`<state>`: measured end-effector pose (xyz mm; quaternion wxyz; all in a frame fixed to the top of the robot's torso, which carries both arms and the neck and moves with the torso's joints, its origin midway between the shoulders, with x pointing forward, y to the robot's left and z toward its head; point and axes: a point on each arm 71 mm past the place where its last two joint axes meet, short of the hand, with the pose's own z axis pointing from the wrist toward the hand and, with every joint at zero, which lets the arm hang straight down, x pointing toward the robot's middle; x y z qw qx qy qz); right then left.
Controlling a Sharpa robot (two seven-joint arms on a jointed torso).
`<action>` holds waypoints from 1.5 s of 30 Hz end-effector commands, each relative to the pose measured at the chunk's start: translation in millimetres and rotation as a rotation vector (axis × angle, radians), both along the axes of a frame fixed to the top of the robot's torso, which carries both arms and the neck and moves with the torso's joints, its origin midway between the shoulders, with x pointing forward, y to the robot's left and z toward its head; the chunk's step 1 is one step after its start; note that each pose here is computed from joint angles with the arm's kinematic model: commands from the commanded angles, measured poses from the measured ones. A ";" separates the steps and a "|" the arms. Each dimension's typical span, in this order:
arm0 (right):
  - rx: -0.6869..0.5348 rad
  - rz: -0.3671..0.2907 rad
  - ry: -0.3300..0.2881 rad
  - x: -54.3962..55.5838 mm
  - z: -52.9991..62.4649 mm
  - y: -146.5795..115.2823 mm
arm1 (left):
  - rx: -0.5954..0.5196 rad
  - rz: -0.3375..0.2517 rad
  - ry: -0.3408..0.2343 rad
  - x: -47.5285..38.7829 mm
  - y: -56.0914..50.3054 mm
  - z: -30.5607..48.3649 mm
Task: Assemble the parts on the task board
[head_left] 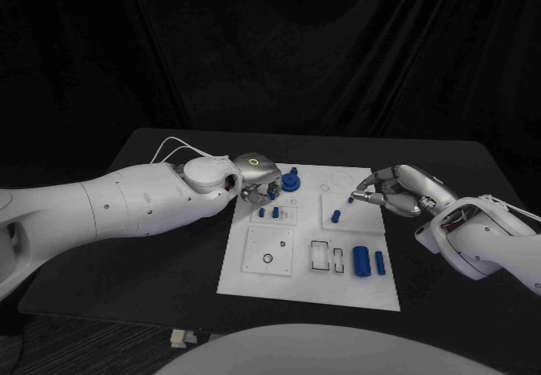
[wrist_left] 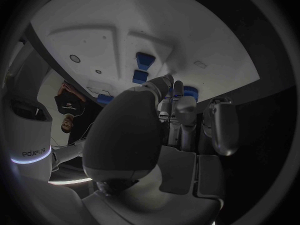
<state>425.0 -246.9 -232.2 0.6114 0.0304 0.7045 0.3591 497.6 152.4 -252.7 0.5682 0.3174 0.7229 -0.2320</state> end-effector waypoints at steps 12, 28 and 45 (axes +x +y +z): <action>-0.006 -0.009 0.006 -0.4 -1.2 -0.3 | 0.014 -0.009 0.026 -1.3 -3.4 -6.5; -0.006 -0.009 0.007 -0.9 -1.0 -1.0 | 0.033 0.004 0.041 0.9 -4.3 -10.4; -0.006 -0.013 0.003 -1.4 -0.5 -2.6 | -0.023 0.028 -0.029 1.5 8.8 -4.3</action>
